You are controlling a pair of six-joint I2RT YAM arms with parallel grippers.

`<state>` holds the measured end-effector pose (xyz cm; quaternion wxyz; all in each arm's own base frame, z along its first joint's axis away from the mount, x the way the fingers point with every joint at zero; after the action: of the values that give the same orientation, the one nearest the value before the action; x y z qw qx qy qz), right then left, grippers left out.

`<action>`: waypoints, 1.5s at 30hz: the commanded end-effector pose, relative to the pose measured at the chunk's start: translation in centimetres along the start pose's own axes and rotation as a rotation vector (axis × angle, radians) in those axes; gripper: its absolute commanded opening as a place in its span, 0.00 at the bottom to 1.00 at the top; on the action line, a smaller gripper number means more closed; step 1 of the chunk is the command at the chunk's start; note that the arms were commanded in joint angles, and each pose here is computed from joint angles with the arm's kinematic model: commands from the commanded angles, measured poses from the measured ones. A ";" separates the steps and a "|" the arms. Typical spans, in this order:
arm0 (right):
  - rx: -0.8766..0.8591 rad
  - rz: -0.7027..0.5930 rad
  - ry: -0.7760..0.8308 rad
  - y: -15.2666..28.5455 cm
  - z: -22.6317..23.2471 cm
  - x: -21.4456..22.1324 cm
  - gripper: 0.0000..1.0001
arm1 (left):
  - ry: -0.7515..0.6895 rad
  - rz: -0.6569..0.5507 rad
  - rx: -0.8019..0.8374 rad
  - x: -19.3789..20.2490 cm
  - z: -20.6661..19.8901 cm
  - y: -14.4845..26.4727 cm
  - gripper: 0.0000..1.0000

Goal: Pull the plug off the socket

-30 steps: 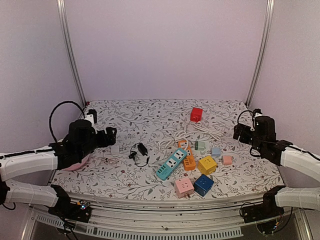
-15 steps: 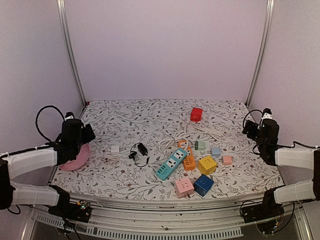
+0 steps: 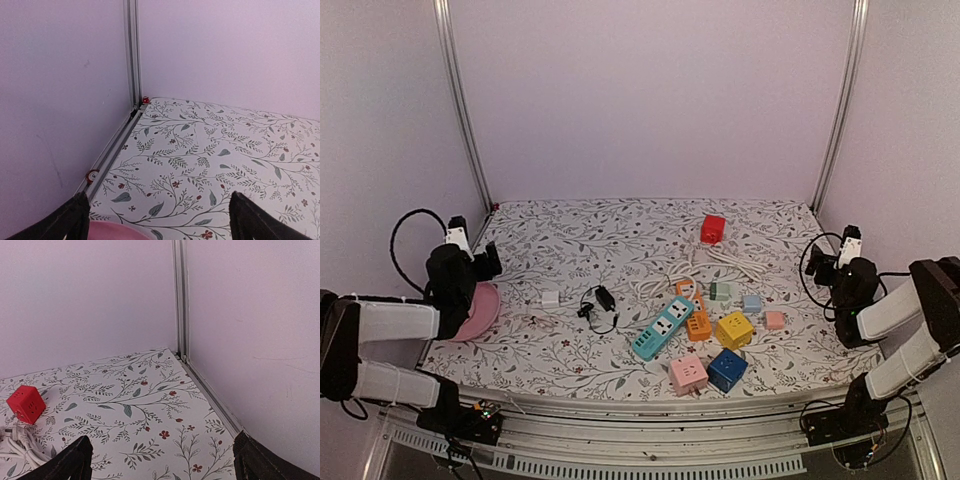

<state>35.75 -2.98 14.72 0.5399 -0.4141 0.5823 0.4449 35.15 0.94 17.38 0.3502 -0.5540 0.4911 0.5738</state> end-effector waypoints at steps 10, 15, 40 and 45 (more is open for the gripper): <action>-0.136 -0.096 0.054 -0.1 1.7 -1.3 0.99 | -0.050 -0.241 0.109 -0.2 1.3 0.5 0.97; -0.135 -0.094 0.054 -0.1 1.7 -1.2 0.99 | 0.036 -0.250 0.081 0.6 3.3 0.5 0.97; -0.138 -0.090 0.055 -0.3 1.8 -1.2 0.99 | -0.102 -0.157 0.236 1.4 -0.7 -2.4 0.97; -0.138 -0.090 0.053 -0.3 1.8 -1.2 0.99 | -0.102 -0.158 0.236 1.4 -0.6 -2.4 0.97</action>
<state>36.24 -1.28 15.25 0.5078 -0.4812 0.5525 0.4530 37.02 1.16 15.50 0.4733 -0.5236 0.4903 0.5114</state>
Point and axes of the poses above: each gripper's point midway between its finger pads, its own y axis back along the fingers, its own z axis along the line the jaws close on, x = y × z, the point moved 1 cm from there along y, back along the fingers, and after that the axes turned 5 degrees about y, right-handed, at the moved point
